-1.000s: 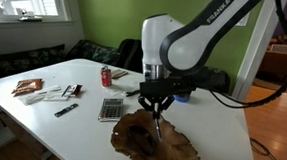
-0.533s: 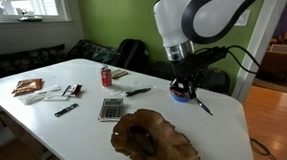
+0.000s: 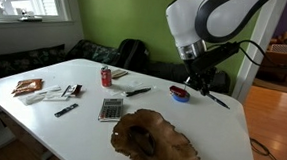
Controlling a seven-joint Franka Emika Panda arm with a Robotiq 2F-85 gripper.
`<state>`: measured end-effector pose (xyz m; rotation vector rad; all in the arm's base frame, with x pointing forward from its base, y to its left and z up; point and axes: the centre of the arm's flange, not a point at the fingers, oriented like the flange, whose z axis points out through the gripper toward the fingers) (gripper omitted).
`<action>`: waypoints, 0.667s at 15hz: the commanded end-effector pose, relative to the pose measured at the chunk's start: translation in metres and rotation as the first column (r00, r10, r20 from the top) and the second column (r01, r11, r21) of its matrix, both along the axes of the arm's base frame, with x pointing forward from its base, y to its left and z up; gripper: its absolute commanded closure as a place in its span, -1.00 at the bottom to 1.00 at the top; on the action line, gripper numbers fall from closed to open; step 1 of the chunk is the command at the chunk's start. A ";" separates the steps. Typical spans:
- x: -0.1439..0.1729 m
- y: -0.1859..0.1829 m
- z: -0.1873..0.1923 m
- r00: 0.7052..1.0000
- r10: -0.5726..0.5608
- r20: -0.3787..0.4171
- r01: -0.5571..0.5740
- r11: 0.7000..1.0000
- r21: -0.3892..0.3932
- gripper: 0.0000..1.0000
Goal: Shift the pen to the bottom-right corner
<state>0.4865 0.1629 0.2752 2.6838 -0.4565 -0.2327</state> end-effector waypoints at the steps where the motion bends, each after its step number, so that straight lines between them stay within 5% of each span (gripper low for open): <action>1: 0.001 -0.020 -0.002 0.997 0.083 0.005 -0.083 0.996 -0.016 0.93; 5: 0.008 -0.096 0.003 0.971 0.222 -0.083 -0.223 0.975 -0.003 0.93; 10: 0.019 -0.187 -0.008 0.964 0.218 -0.153 -0.213 0.976 0.051 0.93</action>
